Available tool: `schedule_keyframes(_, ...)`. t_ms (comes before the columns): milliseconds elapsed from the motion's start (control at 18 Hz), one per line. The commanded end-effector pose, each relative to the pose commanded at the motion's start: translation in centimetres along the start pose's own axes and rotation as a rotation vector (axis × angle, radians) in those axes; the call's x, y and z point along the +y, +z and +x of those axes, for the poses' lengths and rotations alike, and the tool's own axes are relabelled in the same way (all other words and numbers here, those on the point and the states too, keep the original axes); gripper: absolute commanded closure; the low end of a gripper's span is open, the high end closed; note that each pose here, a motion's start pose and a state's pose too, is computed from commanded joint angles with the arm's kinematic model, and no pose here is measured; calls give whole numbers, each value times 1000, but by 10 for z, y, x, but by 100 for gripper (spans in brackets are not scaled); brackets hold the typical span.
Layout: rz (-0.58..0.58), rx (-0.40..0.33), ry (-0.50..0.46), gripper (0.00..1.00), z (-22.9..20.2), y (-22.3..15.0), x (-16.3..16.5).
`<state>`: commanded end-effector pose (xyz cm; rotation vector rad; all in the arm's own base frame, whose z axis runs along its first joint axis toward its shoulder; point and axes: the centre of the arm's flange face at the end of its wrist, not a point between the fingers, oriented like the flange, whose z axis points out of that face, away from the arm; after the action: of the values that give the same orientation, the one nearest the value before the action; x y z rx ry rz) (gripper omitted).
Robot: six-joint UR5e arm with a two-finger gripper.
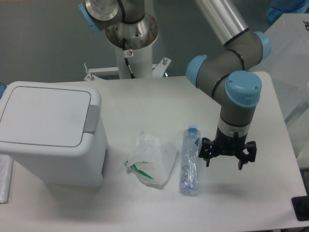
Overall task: Open the trash can
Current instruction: 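Move the open gripper over the table toward the trash can lid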
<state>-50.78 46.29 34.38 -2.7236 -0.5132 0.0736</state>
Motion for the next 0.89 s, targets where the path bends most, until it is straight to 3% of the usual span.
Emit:
schedule_keyframes(333, 58, 127, -146, 0, 46, -71, -9)
schedule_keyframes(556, 114, 190, -165, 0, 81, -118, -15)
schedule_keyframes(889, 140, 266, -166, 0, 146, -137, -23)
